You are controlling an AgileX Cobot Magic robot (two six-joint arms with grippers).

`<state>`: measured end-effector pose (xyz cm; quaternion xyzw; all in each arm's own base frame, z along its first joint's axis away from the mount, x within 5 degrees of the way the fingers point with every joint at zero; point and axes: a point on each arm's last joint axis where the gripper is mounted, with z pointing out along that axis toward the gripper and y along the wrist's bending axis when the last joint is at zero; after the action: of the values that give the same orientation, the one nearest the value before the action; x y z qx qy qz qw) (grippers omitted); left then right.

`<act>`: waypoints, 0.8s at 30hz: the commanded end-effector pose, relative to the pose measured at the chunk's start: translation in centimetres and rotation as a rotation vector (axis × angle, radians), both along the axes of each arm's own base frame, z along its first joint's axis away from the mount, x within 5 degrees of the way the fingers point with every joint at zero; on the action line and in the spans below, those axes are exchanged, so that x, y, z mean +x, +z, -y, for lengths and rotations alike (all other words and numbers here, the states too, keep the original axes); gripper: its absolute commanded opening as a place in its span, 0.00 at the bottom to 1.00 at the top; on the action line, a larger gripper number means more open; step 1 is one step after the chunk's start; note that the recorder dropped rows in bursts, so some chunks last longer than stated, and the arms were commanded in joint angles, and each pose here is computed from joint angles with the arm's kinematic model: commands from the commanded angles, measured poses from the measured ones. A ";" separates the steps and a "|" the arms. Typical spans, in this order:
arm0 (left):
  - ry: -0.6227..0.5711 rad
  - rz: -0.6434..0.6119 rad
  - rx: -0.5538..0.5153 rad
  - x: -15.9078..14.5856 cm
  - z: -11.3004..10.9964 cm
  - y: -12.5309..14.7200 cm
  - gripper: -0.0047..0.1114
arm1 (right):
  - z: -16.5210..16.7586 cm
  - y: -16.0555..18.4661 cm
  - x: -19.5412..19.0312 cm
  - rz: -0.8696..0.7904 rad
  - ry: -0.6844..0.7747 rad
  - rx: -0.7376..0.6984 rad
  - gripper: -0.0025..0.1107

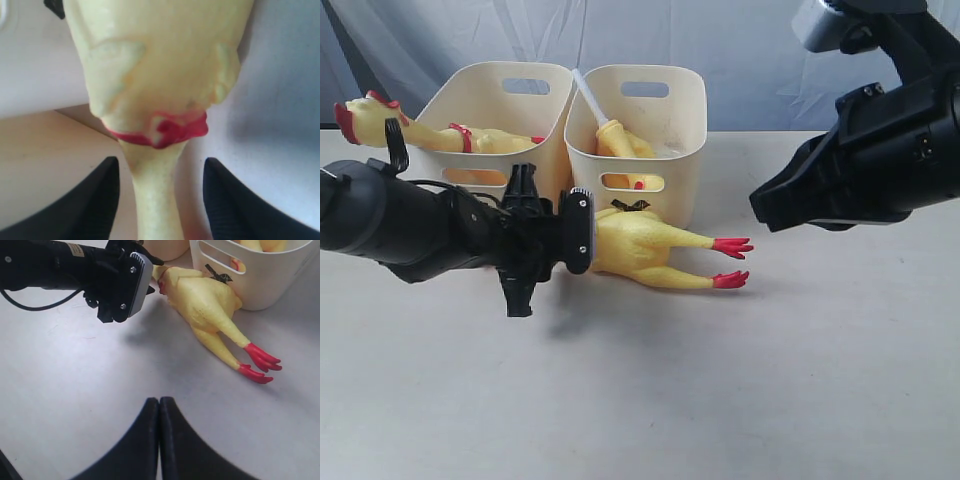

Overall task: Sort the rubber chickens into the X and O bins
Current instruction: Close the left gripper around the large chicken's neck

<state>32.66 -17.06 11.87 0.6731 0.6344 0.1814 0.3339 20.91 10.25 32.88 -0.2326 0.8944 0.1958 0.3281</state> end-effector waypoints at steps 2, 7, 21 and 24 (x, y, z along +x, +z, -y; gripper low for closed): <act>0.009 -0.009 0.019 0.2 0.2 -1.3 0.46 | 0.0 0.0 -0.1 0.009 -0.002 0.009 0.01; 0.010 -0.008 0.021 0.2 0.1 -1.4 0.46 | 0.0 0.0 -0.1 0.008 -0.001 0.014 0.01; 0.012 -0.004 0.021 0.2 0.1 -1.4 0.46 | -0.1 0.1 -0.1 0.007 -0.002 0.017 0.01; 0.012 -0.004 0.021 0.2 0.1 -1.4 0.46 | -0.1 0.1 -0.1 0.007 -0.002 0.017 0.01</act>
<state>33.00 -16.99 10.91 0.6730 0.6343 0.1932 0.3277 20.91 10.33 32.94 -0.2300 0.8933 0.2017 0.3292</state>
